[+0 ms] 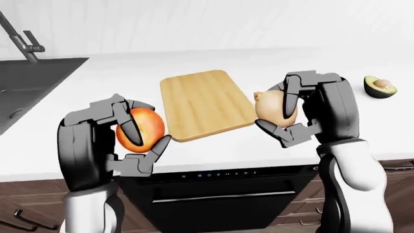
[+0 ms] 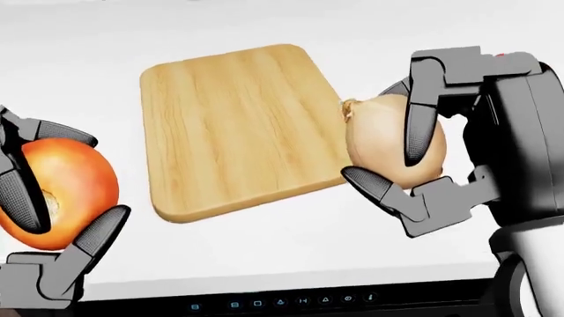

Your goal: Place the avocado, onion, tomato and bell pepper on the cutting board.

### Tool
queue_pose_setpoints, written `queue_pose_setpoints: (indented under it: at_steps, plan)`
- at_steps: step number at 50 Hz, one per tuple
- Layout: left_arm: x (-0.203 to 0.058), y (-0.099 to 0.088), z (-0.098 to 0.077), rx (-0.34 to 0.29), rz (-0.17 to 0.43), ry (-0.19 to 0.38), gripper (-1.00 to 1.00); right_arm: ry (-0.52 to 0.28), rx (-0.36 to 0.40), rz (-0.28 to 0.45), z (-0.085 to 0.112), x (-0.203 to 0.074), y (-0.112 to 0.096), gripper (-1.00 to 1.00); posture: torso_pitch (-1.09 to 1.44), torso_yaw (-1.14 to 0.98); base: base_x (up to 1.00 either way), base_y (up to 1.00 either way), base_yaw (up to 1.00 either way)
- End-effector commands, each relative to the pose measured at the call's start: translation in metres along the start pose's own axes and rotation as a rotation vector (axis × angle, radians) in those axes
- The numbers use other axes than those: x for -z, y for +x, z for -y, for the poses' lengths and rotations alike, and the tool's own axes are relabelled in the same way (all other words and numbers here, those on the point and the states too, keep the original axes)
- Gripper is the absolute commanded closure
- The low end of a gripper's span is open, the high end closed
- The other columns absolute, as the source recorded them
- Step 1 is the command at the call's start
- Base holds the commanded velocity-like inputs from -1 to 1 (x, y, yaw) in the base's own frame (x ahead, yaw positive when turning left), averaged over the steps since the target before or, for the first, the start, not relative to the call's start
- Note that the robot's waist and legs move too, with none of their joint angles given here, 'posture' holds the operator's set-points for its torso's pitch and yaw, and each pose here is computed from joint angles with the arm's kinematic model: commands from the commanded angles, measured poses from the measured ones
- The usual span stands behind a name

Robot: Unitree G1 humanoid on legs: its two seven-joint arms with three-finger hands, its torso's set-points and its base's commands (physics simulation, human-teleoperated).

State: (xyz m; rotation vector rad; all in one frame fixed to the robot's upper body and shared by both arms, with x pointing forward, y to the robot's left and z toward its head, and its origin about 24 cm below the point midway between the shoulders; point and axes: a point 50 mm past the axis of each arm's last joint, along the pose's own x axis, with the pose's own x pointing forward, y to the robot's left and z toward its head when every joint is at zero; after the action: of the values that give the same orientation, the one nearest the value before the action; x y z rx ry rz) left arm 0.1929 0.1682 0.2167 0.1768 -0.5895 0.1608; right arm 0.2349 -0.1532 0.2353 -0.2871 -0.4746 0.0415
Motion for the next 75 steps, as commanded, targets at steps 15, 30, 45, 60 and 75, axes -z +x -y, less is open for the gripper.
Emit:
queue_pose_setpoints:
  at_steps: [15, 30, 45, 60, 75]
  plan:
    - [-0.009, 0.000, -0.002, -0.011, 0.062, 0.004, 1.00, -0.001, 0.007, 0.061, 0.001, -0.010, 0.000, 0.96, 0.00, 0.00, 0.05, 0.00, 0.00]
    - [-0.009, 0.001, -0.001, -0.009, 0.063, 0.002, 1.00, -0.003, 0.002, 0.061, 0.000, -0.010, 0.002, 0.96, 0.00, 0.00, 0.06, 0.00, 0.00]
    - [-0.014, 0.001, -0.001, -0.010, 0.064, -0.010, 1.00, 0.012, -0.101, 0.038, 0.000, -0.022, 0.028, 0.98, 0.00, 0.00, 0.00, 0.00, 0.00]
    - [-0.015, 0.000, -0.001, -0.006, 0.069, -0.013, 1.00, -0.086, -0.147, 0.041, 0.011, -0.062, 0.087, 1.00, 0.00, 0.00, 0.00, 0.00, 0.00]
    - [-0.015, 0.001, -0.003, -0.006, 0.066, -0.022, 1.00, -0.162, -0.267, 0.015, -0.004, -0.096, 0.211, 1.00, 0.00, 0.00, 0.00, 0.00, 0.00]
